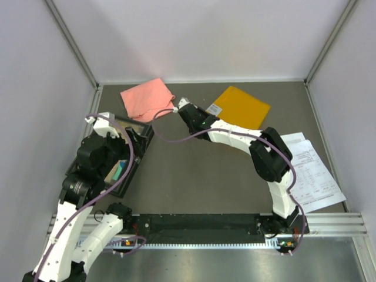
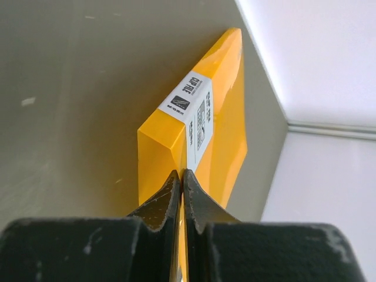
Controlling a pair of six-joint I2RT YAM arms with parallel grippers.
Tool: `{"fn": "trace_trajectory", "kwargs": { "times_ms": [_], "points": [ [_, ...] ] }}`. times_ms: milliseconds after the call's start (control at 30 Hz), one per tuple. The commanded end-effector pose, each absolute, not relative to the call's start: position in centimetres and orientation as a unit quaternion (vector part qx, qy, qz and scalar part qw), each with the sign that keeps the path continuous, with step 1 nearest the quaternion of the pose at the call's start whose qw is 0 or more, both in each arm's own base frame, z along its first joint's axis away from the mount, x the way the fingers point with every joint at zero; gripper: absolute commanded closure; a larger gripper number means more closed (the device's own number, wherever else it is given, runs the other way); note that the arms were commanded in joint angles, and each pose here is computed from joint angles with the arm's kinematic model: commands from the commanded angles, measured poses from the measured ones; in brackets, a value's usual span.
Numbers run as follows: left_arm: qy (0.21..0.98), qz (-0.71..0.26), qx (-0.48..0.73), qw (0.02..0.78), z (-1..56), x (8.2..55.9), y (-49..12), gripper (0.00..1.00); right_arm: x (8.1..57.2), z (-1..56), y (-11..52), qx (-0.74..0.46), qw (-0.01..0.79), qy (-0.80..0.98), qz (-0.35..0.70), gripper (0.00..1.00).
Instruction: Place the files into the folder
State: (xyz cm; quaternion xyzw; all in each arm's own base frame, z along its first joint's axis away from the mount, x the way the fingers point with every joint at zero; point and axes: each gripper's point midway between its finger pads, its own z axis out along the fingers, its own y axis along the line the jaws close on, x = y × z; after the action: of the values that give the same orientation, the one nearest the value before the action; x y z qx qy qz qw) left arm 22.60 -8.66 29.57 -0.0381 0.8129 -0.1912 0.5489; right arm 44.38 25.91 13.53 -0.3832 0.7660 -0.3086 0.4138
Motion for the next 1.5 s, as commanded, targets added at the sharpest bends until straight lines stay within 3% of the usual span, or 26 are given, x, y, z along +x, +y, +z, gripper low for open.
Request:
{"fn": "trace_trajectory", "kwargs": {
  "times_ms": [0,300,333,367,400,467,500,600,667,867,1000,1200,1467],
  "points": [
    [0.797,-0.145,-0.088,0.58,30.8,21.9,-5.8,0.01,38.0,14.9,27.7,-0.381,0.406,0.797,-0.233,1.0],
    [0.807,-0.147,-0.141,0.554,28.2,22.4,-5.6,0.02,22.9,7.8,30.0,-0.388,0.343,0.847,-0.118,1.0],
    [0.809,-0.152,-0.141,0.549,28.0,22.6,-5.9,0.02,21.5,6.5,29.6,-0.393,0.326,0.852,-0.114,0.95],
    [0.814,-0.164,-0.134,0.541,27.6,22.7,-6.5,0.01,20.6,5.9,29.8,-0.372,0.32,0.865,-0.101,0.84],
    [0.812,-0.172,-0.13,0.542,27.6,23.3,-7.1,0.02,19.7,5.3,29.9,-0.367,0.312,0.872,-0.091,0.67],
    [0.815,-0.179,-0.125,0.536,27.3,23.8,-7.6,0.02,17.6,4.5,30.1,-0.347,0.289,0.891,-0.039,0.46],
    [0.821,-0.18,-0.119,0.529,27.0,24.3,-8.0,0.02,17.1,4.6,30.1,-0.341,0.285,0.895,-0.022,0.27],
    [0.833,-0.191,-0.097,0.511,26.7,25.2,-9.2,0.02,15.4,6.0,29.8,-0.328,0.274,0.903,0.036,0.12],
    [0.835,-0.206,-0.082,0.503,26.9,25.8,-10.3,0.02,14.1,7.6,30.1,-0.322,0.27,0.903,0.088,0.07],
    [0.861,-0.316,0.009,0.398,23.6,27.2,-17.1,0.05,13.8,10.2,28.0,-0.251,0.276,0.918,0.135,0.01],
    [0.889,-0.279,0.04,0.362,19.2,27.5,-19.8,0.05,16.1,10.2,23.9,-0.131,0.274,0.937,0.175,0.01],
    [0.899,-0.305,0.078,0.305,13.9,26.1,-25.8,0.07,20.5,10.7,15.1,0.025,0.34,0.918,0.203,0.01],
    [0.926,-0.265,0.118,0.242,8.1,26.3,-31.0,0.07,23.2,8.3,8.0,0.18,0.32,0.903,0.224,0.01]
  ]
}}
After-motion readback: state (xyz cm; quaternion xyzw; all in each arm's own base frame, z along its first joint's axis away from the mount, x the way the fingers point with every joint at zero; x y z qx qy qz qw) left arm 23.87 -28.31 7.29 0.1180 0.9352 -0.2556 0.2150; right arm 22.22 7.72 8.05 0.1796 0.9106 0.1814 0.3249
